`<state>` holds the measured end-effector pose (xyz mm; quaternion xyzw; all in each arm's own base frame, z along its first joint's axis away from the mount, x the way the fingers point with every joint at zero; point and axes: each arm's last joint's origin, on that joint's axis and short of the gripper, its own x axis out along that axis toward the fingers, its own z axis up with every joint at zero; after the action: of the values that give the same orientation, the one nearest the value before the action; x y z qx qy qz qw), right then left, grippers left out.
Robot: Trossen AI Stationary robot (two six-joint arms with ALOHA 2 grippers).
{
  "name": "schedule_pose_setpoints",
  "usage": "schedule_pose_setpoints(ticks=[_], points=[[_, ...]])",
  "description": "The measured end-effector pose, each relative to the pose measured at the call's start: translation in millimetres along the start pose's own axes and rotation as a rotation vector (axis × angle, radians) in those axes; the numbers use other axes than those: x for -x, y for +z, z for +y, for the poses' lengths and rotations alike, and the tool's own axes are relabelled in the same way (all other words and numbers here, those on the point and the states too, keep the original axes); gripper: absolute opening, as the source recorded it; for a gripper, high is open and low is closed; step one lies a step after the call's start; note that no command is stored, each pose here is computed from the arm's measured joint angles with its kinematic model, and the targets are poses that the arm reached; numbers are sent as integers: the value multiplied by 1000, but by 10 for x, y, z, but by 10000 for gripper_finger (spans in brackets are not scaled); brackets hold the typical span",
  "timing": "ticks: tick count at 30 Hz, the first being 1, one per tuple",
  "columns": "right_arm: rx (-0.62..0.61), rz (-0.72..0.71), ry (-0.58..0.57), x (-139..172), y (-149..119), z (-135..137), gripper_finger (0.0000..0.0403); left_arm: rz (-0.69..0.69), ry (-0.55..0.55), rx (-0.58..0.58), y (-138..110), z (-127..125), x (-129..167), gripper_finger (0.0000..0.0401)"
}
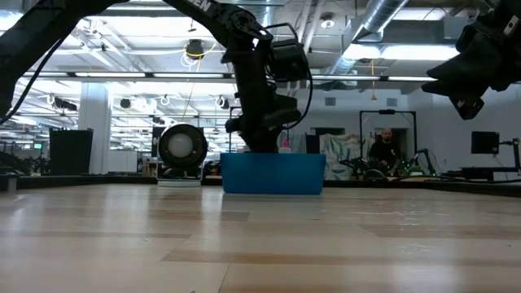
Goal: Pick & Place food coloring
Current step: Put the small blue food coloring bottle into the blue bin, then return to Home Position
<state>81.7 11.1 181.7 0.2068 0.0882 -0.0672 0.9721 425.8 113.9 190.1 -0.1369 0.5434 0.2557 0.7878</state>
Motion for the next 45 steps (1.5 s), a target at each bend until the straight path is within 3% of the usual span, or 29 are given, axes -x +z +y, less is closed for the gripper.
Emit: schedule_pose_setpoints(ticks=[14,35,45], points=[[0,0,0,0,0,0,108,3,-33,-40,9,4,-2,65],[0,0,0,0,-1,0,108,4,-31,-36,21,30,5,136],[-1,0,0,0,-1,0,108,7,-15,-1,308,211,503,136]])
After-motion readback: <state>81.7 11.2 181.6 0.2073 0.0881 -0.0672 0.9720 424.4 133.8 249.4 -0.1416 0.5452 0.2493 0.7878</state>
